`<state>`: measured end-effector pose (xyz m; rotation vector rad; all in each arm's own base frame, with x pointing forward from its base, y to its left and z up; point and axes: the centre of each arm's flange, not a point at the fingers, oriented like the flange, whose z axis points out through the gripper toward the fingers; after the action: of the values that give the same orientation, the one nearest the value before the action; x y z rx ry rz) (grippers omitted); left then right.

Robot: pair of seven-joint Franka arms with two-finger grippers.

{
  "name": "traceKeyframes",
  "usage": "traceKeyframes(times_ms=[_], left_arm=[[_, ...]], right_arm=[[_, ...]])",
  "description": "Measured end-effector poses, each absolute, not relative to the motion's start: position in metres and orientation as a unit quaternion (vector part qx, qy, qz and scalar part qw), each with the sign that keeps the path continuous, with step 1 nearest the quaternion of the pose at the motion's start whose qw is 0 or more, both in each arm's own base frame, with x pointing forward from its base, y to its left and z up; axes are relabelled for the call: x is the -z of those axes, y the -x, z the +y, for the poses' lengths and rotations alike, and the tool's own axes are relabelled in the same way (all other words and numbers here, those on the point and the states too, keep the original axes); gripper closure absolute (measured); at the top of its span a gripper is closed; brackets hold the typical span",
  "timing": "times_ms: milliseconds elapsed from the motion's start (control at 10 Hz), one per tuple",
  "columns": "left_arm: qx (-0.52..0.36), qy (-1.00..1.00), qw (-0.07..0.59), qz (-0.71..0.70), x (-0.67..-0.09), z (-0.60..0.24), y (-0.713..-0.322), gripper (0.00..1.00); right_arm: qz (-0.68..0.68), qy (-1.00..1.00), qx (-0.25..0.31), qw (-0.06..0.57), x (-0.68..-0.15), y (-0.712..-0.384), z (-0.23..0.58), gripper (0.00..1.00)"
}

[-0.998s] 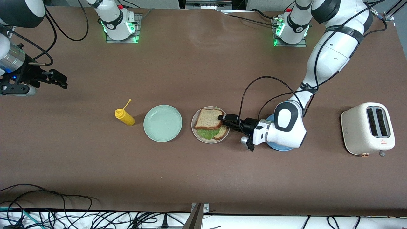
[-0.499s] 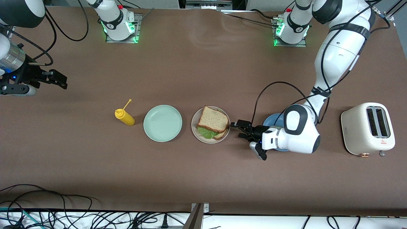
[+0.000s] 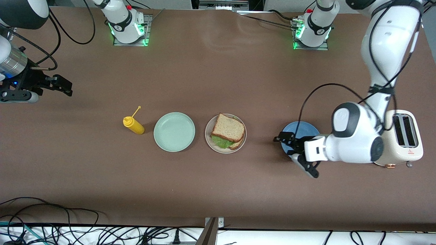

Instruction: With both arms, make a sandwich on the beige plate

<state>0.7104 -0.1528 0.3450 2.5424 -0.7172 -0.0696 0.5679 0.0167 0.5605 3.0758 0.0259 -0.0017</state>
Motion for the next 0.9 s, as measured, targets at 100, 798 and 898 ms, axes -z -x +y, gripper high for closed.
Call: traceKeyframes(times_ms=[100,798,898], left_arm=[[0.031,-0.942,0.207,-0.261,-0.376,-0.144,-0.705,0.0],[-0.001,-0.992,-0.006,-0.126,-0.573,-0.137,-0.62,0.0],[-0.009,-0.994,-0.012,-0.104,-0.589,-0.116,-0.611,0.0]], right_arm=[[0.012,-0.999,0.0,0.033,-0.56,-0.568,0.021,0.0],[0.022,-0.999,0.001,0.033,-0.559,-0.568,0.032,0.0],[0.023,-0.999,0.001,0.033,-0.559,-0.568,0.033,0.0]])
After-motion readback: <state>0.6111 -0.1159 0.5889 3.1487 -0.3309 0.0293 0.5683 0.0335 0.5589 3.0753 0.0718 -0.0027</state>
